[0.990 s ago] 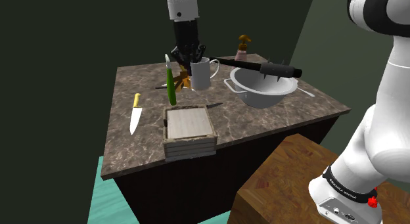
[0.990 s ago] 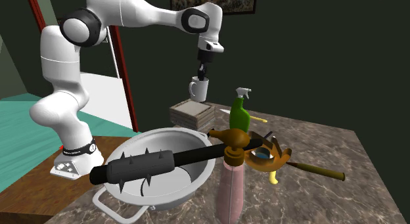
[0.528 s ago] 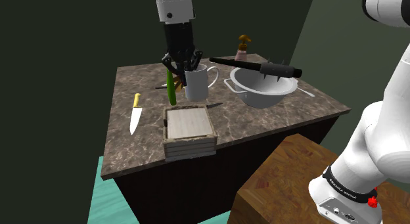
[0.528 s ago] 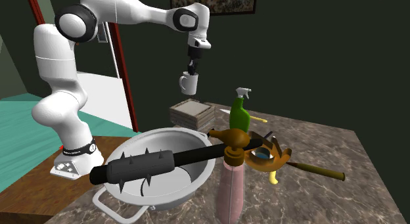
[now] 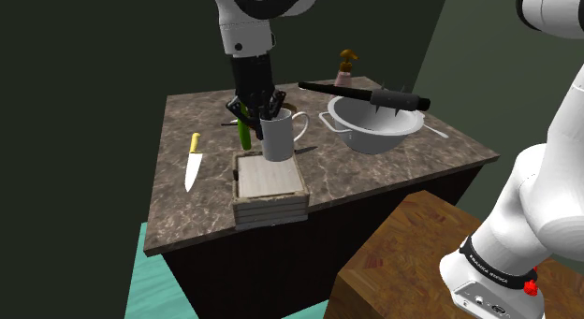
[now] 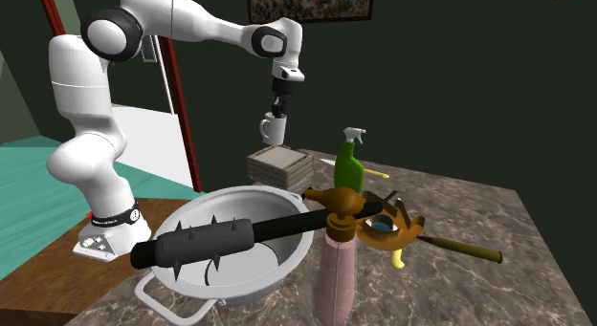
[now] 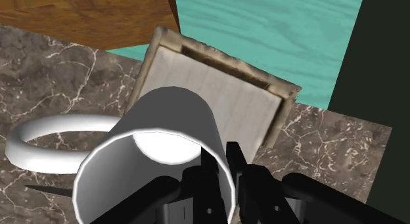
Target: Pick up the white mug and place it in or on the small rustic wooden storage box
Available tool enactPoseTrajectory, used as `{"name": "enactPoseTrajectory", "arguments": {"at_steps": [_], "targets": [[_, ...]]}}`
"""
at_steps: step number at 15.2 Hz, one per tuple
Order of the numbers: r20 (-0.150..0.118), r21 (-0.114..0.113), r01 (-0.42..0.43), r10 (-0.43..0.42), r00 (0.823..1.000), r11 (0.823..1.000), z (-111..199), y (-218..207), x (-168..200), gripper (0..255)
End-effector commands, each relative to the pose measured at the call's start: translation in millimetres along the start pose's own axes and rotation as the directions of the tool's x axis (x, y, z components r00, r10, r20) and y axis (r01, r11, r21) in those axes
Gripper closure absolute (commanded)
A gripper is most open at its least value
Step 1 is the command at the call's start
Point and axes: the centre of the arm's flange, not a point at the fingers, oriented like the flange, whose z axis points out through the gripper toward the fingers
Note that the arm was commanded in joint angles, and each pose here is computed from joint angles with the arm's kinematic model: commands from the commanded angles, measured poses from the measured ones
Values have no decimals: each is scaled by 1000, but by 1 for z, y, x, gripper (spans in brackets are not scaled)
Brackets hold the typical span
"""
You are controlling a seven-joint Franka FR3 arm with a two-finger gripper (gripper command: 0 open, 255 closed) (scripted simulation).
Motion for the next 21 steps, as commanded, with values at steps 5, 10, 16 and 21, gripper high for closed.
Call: {"name": "enactPoseTrajectory", "arguments": {"at_steps": [5, 10, 16, 21], "targets": [[-1, 0, 0, 0, 1000, 1000, 31, -1, 6, 255], [-1, 0, 0, 0, 1000, 1000, 57, -1, 10, 255], [-1, 0, 0, 0, 1000, 1000, 57, -1, 10, 255], [-1, 0, 0, 0, 1000, 1000, 57, -1, 10, 0]]}}
